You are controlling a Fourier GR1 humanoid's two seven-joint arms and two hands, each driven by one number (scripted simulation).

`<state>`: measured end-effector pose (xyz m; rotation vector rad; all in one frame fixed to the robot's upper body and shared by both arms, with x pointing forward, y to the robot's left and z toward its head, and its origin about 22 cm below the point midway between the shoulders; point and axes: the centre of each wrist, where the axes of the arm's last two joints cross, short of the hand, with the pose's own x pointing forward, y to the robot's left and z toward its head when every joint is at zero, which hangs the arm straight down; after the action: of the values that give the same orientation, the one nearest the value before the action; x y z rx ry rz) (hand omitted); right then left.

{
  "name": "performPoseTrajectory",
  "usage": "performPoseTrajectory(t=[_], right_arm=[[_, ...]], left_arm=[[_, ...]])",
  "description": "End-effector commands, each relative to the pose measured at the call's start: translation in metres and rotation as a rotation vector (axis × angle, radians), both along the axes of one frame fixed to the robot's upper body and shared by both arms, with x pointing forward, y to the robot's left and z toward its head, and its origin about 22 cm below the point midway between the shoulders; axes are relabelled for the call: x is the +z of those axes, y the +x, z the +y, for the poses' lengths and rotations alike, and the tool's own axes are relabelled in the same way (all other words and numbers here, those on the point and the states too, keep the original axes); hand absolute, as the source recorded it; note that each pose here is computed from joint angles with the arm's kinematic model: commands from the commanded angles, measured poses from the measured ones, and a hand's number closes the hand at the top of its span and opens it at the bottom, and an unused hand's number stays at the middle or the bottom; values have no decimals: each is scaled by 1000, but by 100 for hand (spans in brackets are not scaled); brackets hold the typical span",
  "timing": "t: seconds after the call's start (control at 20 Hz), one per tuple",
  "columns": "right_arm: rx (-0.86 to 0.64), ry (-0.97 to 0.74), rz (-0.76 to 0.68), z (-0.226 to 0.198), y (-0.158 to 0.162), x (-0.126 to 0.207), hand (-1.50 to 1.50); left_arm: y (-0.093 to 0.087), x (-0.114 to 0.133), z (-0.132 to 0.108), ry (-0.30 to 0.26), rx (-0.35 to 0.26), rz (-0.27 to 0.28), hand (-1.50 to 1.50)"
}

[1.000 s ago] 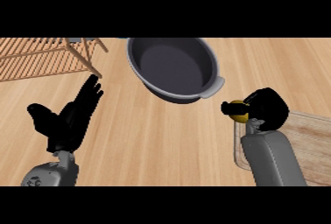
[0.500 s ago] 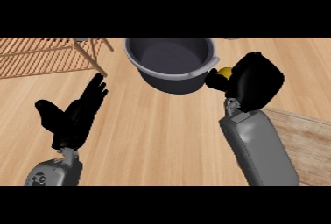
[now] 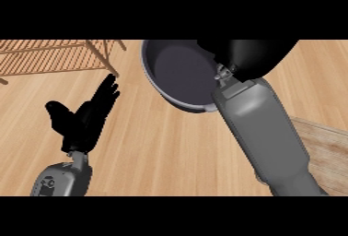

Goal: Pick the lemon from the cutting board and place it in the pot

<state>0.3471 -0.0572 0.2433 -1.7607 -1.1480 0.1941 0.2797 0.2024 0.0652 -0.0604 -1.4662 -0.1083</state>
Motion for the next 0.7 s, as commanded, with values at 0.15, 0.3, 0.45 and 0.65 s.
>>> performPoseTrajectory(t=[0.15,0.3,0.45,0.65], right_arm=[[-251,133,40,11,20,39,150],[-287,185,41,4,34,53,150],[-300,201,69,2,43,56,150],[-317,252,102,-7,60,47,150]], left_arm=[[4,1,-6,2,-29,-10,0],[8,11,-8,-1,-13,-34,0],[8,5,-9,2,-23,-28,0],[9,9,-2,4,2,-41,0]])
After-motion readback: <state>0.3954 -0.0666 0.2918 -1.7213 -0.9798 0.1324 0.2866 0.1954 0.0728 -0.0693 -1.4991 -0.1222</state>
